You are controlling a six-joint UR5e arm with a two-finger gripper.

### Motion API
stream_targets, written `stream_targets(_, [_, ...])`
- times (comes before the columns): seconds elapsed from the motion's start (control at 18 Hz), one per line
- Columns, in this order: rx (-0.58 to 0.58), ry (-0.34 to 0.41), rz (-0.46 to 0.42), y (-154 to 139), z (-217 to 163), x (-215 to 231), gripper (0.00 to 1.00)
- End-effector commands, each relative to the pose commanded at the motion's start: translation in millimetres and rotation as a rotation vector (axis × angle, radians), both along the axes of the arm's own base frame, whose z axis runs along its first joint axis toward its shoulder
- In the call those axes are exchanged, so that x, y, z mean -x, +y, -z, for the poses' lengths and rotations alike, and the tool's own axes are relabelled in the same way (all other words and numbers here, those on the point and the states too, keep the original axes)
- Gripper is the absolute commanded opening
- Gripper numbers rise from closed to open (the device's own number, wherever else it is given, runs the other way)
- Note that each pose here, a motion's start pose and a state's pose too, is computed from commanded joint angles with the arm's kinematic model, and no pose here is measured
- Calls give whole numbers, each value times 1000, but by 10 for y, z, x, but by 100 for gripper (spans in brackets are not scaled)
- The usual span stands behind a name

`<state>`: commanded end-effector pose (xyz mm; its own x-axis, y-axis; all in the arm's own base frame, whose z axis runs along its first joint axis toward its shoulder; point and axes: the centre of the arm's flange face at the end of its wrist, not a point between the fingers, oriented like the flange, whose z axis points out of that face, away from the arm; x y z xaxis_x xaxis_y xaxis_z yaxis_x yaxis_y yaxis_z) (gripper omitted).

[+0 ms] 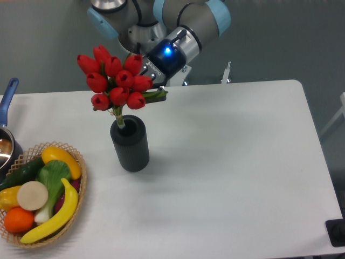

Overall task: Insert the flowers into the vase
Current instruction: 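Push the tulip stems down deeper into the vase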

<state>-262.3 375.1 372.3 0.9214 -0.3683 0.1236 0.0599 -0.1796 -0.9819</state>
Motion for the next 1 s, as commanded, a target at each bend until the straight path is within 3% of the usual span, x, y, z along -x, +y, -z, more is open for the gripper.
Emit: stream_targets(1.0, [-13,67,12,-6,702,219,13])
